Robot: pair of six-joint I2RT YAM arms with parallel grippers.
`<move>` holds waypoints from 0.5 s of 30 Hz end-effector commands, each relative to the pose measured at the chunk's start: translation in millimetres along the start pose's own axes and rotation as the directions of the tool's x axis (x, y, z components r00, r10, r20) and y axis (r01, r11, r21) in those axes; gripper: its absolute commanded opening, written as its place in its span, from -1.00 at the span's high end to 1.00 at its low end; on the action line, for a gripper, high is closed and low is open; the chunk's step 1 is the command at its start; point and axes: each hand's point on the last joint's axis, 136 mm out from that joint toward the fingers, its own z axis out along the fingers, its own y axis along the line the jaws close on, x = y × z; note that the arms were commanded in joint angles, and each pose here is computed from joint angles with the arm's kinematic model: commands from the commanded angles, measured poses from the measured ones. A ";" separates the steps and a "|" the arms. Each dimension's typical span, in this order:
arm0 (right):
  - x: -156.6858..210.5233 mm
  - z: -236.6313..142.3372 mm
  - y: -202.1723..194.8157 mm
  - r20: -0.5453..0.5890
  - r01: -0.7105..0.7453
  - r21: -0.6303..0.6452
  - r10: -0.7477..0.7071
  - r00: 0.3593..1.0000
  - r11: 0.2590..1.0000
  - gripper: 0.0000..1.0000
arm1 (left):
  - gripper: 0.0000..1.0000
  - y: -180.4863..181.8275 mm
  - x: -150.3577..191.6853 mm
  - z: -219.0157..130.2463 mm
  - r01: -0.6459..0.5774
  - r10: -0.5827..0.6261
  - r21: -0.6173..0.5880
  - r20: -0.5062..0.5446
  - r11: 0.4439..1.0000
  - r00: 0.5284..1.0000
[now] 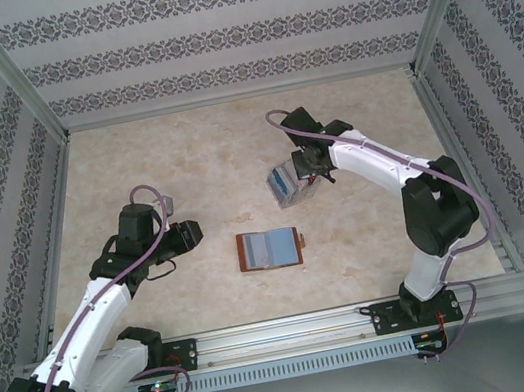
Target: Put the credit cards into the card holder
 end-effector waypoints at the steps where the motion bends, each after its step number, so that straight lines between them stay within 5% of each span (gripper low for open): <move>1: 3.4 -8.9 -7.5 -0.003 0.015 -0.010 -0.015 1.000 1.000 0.94 | 0.21 -8.7 3.1 3.2 -0.007 0.008 0.039 -0.021 0.999 1.000; 7: 7.8 -22.3 4.0 0.013 0.005 -0.114 -0.004 1.000 0.993 1.00 | 0.22 -13.0 9.2 9.1 0.004 0.000 0.078 -0.046 0.997 0.999; 15: 26.6 -81.4 25.4 0.100 0.032 -0.429 0.012 0.995 0.903 1.00 | 0.19 -32.6 33.2 19.2 -0.020 0.036 0.113 -0.139 0.993 0.990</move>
